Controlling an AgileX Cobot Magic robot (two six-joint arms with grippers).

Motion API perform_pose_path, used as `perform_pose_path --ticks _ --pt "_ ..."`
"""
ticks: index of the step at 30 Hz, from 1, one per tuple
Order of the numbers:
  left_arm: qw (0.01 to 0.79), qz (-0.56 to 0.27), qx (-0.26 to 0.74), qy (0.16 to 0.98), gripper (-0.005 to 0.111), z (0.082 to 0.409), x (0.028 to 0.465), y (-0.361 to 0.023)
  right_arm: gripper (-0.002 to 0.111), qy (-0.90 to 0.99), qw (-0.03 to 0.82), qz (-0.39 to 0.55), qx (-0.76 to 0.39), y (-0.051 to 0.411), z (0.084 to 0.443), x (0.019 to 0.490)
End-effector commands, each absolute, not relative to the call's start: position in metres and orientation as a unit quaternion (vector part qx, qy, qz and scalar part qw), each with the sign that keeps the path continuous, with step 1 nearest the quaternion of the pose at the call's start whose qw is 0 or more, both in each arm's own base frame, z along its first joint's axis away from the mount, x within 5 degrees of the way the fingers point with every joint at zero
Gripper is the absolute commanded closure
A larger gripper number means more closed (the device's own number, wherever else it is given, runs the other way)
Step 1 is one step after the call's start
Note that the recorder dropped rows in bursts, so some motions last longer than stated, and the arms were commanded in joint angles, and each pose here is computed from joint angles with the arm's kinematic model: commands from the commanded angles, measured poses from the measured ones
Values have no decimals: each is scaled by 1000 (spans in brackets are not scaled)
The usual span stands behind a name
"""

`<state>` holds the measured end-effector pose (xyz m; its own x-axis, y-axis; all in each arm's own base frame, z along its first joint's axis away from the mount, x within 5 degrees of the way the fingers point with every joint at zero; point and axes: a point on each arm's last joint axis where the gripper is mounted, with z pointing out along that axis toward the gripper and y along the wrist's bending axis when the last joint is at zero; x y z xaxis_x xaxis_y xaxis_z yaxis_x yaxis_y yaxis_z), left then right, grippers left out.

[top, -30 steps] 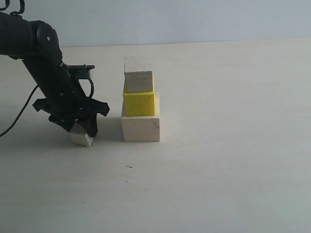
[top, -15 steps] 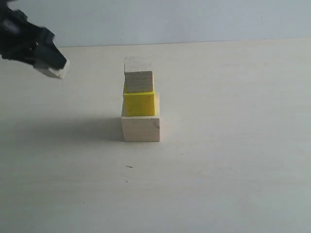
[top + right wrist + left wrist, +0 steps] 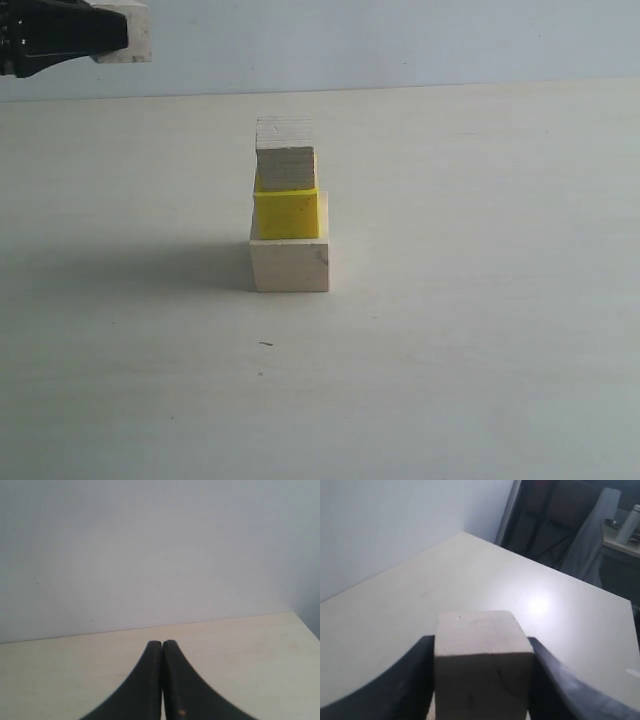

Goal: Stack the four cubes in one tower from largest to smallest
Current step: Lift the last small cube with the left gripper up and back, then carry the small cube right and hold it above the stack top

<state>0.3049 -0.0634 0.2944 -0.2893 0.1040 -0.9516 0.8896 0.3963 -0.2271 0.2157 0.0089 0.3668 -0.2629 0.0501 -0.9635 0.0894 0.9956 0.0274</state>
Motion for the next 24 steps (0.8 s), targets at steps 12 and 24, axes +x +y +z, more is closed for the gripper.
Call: perform_pose_path --ticks 12,24 --pt "509 -416 449 605 107 265 327 -113 108 794 607 -10 44 9 366 215" --pt "471 -420 516 579 107 251 358 -149 108 794 607 -10 44 9 366 215"
